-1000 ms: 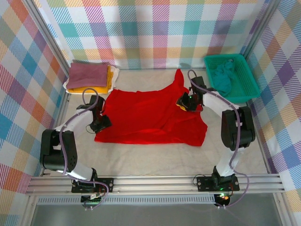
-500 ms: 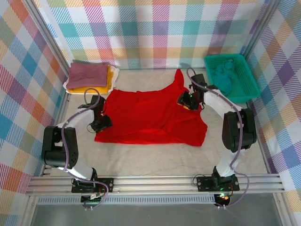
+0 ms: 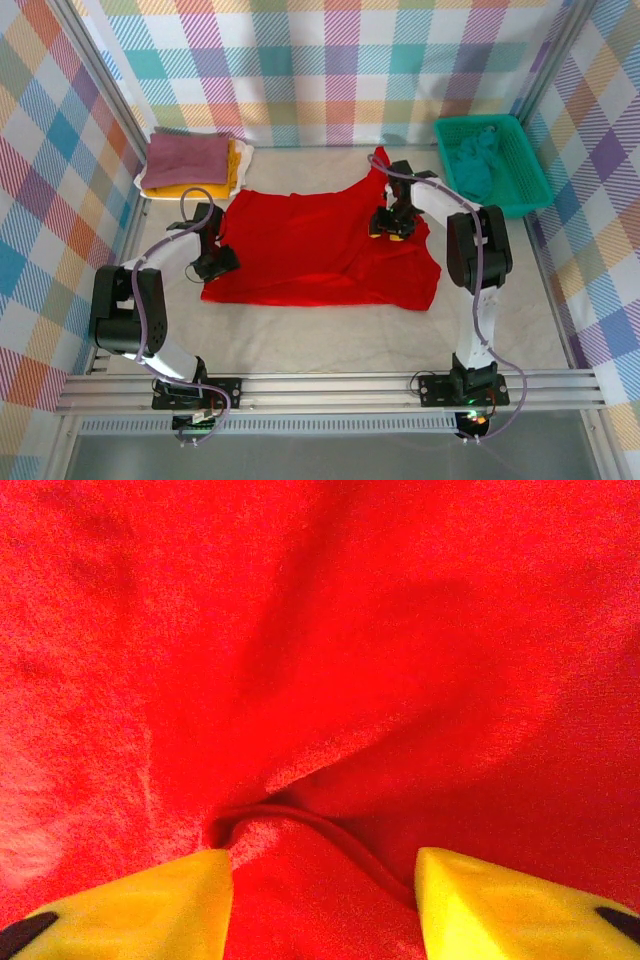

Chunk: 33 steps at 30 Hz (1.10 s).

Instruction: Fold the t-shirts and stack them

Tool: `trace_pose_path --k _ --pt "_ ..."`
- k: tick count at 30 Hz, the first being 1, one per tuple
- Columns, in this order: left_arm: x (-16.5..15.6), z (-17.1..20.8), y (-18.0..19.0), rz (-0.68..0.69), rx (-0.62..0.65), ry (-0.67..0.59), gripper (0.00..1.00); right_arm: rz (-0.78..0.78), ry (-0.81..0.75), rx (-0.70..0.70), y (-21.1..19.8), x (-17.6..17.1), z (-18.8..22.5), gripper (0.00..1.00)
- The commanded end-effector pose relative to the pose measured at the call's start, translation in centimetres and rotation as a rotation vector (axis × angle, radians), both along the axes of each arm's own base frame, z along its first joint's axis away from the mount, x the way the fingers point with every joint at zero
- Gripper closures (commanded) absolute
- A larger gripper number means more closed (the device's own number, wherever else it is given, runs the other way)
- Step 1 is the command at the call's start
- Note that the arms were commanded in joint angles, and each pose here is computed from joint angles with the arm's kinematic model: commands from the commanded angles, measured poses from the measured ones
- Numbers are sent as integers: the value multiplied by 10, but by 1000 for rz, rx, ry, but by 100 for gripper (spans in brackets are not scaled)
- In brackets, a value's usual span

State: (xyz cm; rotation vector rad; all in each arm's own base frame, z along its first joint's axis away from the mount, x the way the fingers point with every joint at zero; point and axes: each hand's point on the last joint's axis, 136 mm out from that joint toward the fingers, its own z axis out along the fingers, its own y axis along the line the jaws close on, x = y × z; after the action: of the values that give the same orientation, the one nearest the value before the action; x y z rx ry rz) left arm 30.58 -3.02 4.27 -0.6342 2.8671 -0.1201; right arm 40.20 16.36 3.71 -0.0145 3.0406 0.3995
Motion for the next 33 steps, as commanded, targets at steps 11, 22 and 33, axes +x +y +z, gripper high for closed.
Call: trace_pose_path --k 11,22,33 --pt "-2 6 -4 -8 -19 -26 51 126 1 71 15 -26 15 95" --pt "-2 9 -3 1 -13 -47 51 94 -189 129 15 -25 55 100" --pt "-4 9 1 5 9 -53 51 156 -331 178 37 8 72 100"
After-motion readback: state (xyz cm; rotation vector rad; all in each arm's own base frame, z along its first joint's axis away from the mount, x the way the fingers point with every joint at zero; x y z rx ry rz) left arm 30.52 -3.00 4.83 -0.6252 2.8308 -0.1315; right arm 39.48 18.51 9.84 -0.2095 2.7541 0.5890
